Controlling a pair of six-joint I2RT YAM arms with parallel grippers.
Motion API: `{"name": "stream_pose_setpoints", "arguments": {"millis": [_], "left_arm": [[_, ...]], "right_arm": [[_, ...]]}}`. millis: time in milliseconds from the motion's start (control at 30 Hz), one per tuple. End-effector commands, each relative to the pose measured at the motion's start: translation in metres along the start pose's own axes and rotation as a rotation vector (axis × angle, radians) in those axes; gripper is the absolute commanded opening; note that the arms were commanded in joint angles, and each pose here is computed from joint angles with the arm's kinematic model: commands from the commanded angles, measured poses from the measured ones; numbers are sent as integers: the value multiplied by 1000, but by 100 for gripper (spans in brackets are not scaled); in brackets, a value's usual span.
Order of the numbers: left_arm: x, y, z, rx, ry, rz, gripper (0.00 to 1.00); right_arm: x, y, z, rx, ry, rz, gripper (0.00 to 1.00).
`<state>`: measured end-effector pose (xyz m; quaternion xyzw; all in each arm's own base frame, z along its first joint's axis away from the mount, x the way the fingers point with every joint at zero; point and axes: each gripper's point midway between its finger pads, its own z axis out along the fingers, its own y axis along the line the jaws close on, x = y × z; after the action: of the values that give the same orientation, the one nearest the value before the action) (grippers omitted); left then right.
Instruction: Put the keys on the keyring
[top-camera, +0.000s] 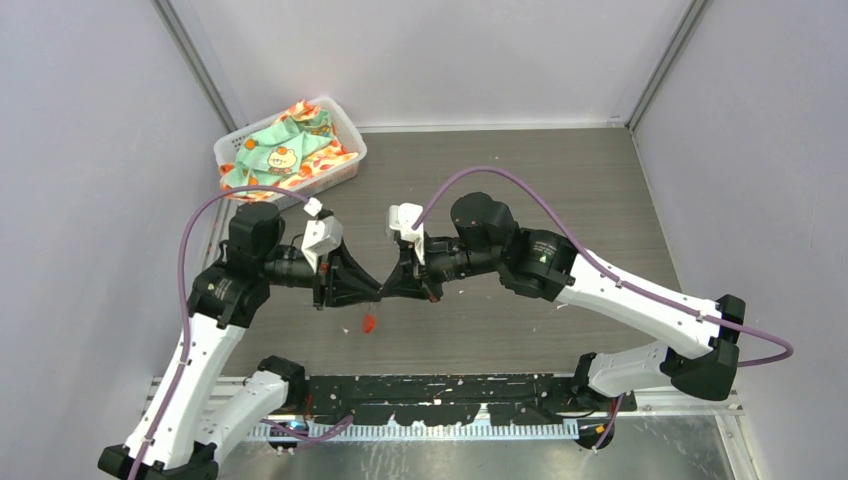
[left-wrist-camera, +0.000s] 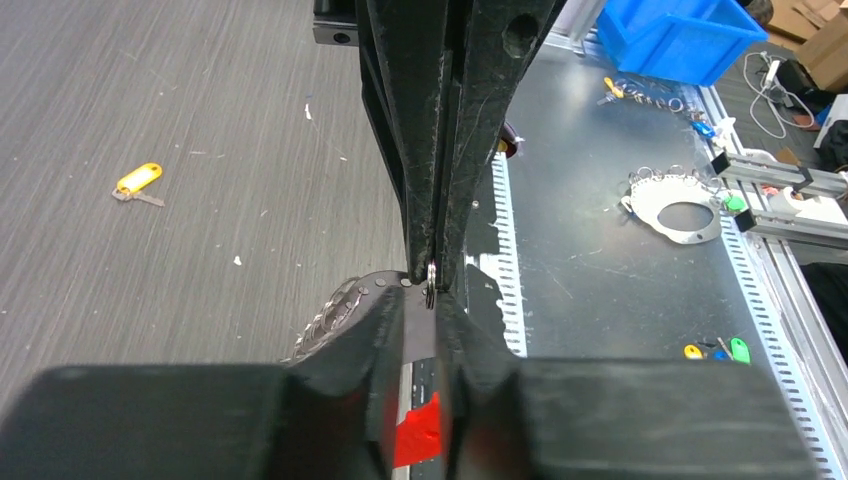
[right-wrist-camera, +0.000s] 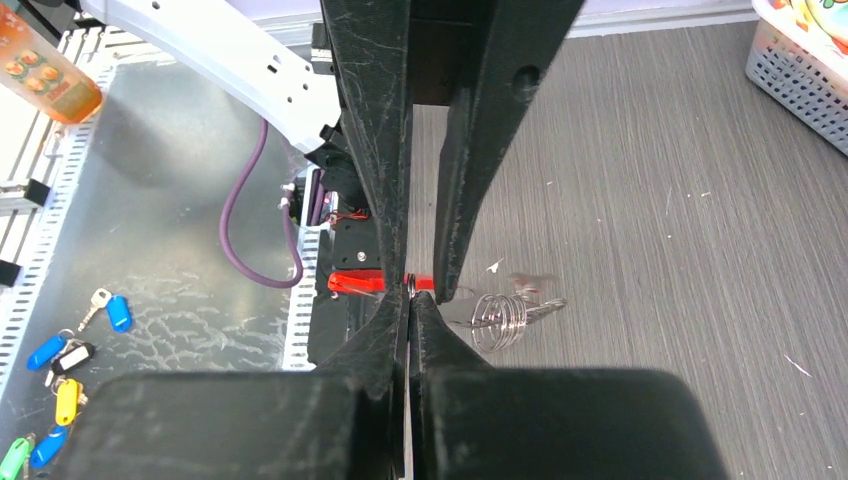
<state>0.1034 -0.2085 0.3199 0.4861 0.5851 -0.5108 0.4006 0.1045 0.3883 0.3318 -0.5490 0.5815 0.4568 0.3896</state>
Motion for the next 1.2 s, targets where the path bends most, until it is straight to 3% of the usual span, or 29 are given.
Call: {"name": "stream_pose_setpoints", "arguments": {"millis": [0, 133, 333, 767, 900, 933, 1133, 1167], "left_arm": [[-3, 2, -2, -30, -3, 65, 15], [-7, 7, -2, -60, -7, 86, 2], [-4, 9, -2, -72, -7, 82, 1], [-12, 12, -2, -125, -66, 36, 0], [-17, 9, -3, -117, -82, 50, 0], [-19, 7, -3, -112, -86, 60, 0], [-27, -6, -6, -62, -97, 223, 0], [-28, -9, -7, -57, -97, 270, 0]], "right_arm": [[-32, 1, -3, 13, -83, -22, 1], [-32, 3, -1, 4, -82, -15, 1], [-34, 6, 1, -13, -95, 3, 2], [-57, 22, -11, -61, -232, 58, 29], [-55, 16, -22, -5, -213, 69, 45], [-57, 13, -29, 32, -220, 64, 56], [-56, 11, -57, 113, -241, 23, 87], [-55, 11, -60, 122, -242, 20, 96]]}}
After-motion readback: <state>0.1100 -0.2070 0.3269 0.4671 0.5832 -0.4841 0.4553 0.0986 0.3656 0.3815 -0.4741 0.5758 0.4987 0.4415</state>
